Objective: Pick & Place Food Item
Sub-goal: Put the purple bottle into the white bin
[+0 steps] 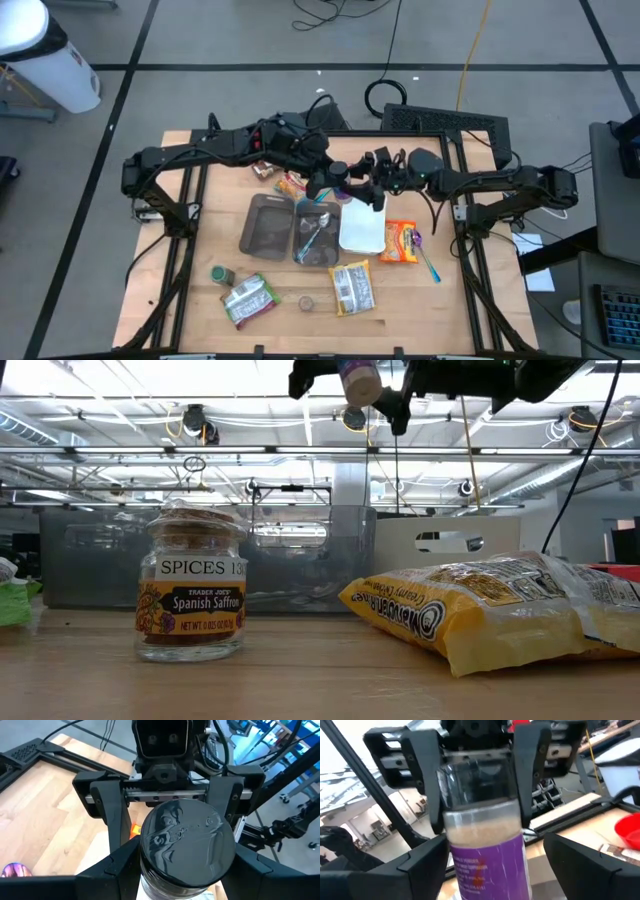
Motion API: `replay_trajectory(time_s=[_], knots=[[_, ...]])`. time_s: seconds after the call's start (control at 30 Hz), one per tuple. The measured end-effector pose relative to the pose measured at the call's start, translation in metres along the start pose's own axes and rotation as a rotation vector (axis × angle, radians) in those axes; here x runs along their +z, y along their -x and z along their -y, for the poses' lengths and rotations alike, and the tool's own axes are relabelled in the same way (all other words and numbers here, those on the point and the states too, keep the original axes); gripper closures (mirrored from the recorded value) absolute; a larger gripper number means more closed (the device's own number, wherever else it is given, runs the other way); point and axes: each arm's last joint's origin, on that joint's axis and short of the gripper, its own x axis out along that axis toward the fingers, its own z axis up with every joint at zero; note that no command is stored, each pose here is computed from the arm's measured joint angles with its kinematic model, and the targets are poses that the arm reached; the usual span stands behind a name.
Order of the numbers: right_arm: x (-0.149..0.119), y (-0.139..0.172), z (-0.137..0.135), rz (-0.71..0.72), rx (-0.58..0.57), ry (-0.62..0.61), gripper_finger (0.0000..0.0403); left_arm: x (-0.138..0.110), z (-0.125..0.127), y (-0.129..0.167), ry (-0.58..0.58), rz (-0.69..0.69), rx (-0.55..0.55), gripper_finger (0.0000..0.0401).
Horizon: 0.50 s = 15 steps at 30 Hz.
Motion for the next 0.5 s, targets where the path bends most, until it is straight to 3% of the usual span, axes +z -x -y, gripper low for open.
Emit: replay_trajectory(time_s=[0.33, 0.5], knots=[[0.0006, 0.0000, -0.0004, 0.006, 0.004, -0.006, 0.0091, 0.0000, 0.0003, 0.0001, 0.004, -0.003, -0.009, 0.0183], [0.0006, 0.0000, -0.0004, 0.006, 0.006, -0.006, 0.0119, -0.0002, 0.0004, 0.0001, 0.004, -0.006, -0.013, 0.0183]])
